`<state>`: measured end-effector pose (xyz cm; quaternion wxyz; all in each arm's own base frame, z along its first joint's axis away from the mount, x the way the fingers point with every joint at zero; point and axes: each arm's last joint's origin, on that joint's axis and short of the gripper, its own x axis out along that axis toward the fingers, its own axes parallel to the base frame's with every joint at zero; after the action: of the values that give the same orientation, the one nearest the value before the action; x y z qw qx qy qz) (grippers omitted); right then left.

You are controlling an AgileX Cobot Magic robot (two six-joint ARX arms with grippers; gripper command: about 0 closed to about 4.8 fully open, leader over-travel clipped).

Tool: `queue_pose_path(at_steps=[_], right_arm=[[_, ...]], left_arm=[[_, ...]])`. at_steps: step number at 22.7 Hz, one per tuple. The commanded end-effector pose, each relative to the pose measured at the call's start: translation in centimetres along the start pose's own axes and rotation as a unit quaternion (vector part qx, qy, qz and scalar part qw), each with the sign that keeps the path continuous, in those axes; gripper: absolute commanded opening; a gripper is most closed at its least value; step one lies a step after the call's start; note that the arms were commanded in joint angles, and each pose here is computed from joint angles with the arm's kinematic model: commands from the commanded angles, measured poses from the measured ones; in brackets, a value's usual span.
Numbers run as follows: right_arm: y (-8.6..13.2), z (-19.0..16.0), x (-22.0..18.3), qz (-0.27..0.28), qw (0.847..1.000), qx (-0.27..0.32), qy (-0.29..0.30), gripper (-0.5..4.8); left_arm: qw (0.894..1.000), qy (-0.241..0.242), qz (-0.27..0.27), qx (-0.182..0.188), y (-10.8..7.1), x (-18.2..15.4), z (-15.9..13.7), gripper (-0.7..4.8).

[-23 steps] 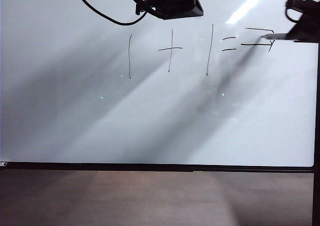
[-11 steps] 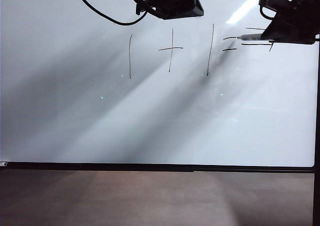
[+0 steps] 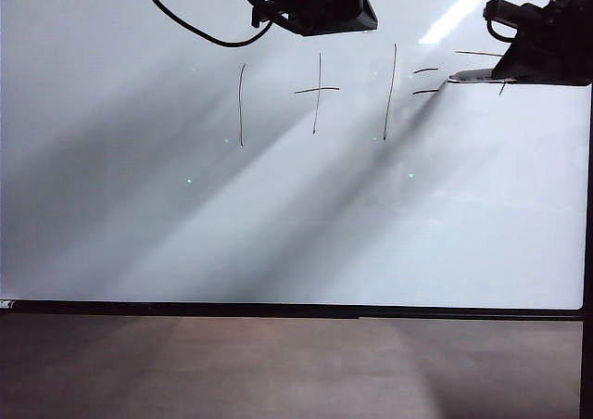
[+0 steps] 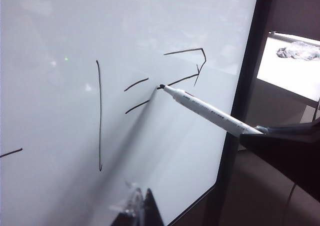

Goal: Reach to the right to find the marker pen, pick it up, and write the answer to the math problem on the whiteboard.

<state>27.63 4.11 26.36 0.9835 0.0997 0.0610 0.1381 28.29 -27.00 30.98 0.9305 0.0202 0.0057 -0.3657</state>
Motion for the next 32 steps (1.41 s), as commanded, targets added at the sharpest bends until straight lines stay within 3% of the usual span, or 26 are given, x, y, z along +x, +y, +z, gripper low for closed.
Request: queue_pose_path(at_steps=[1,9,24,32], right_arm=[[0.08,0.22,0.1,0.001,1.0,-0.003,-0.007,-0.06],[-0.08,-0.26,0.47,-0.001,1.0,-0.002,0.003,-0.06],[0.09,0.52,0.44,0.009,0.999,-0.01,-0.036,-0.06],[-0.17,-0.23,0.72,-0.005,1.0,-0.012,-0.009,-0.06]], left_arm=[[1.0,-0.01,-0.002,0.002,-0.07,-0.06,0.38,-0.05],[1.0,-0.01,-0.003,0.002,-0.09,-0.07,0.4,-0.05],[1.0,-0.01,-0.003,0.002,-0.07,-0.07,0.39,-0.04],[1.0,-0.01,-0.003,0.002,-0.09,-0.07,0.39,-0.04]])
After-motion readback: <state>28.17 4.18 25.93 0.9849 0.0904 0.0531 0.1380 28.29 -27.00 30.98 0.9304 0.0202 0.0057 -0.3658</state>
